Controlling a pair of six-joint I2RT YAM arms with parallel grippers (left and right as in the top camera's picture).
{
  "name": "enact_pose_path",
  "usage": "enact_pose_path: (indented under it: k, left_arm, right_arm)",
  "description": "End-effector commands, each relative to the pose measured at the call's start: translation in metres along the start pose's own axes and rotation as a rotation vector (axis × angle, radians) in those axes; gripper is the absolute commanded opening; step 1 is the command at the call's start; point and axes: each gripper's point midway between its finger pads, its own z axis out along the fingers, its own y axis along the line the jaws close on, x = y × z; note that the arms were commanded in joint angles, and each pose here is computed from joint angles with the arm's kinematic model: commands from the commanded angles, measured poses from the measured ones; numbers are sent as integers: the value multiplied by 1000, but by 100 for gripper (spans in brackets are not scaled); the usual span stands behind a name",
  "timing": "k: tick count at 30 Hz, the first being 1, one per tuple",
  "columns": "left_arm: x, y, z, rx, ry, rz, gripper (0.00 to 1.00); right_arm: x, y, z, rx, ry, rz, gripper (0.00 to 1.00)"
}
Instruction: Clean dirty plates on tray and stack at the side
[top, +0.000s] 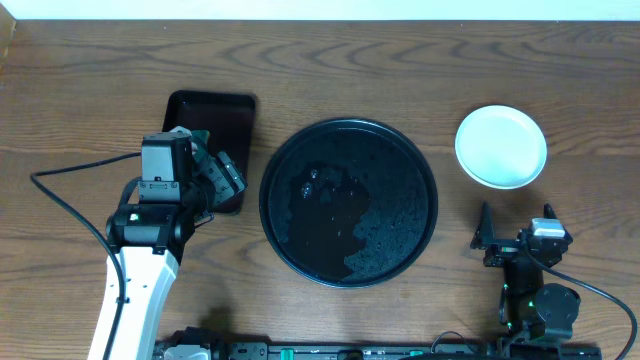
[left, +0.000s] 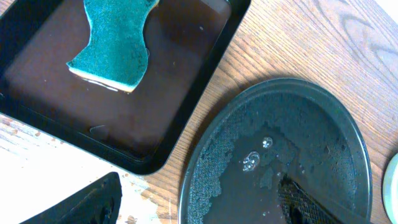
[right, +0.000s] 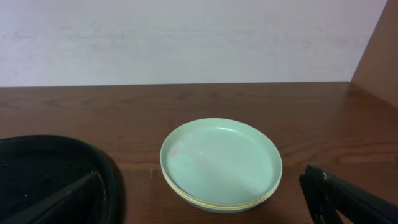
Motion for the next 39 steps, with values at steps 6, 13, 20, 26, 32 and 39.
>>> enact_pose_path:
  k: [6, 13, 20, 26, 32, 39]
  left_arm:
    - [1, 0, 0, 4, 6, 11, 81]
    - [1, 0, 0, 4, 6, 11, 81]
    - [2, 2, 0, -5, 8, 30, 81]
    - [7, 10, 1, -42, 28, 97, 81]
    - [21, 20, 2, -46, 55, 387, 81]
    - [46, 37, 10, -30, 15, 517, 81]
  right_arm:
    - [0, -2, 0, 10, -1, 0, 99]
    - [0, -2, 0, 10, -1, 0, 99]
    - [0, -3, 0, 10, -1, 0, 99]
    - [0, -3, 0, 10, -1, 0, 99]
    - [0, -2, 0, 10, -1, 0, 99]
    - [0, -2, 0, 10, -1, 0, 99]
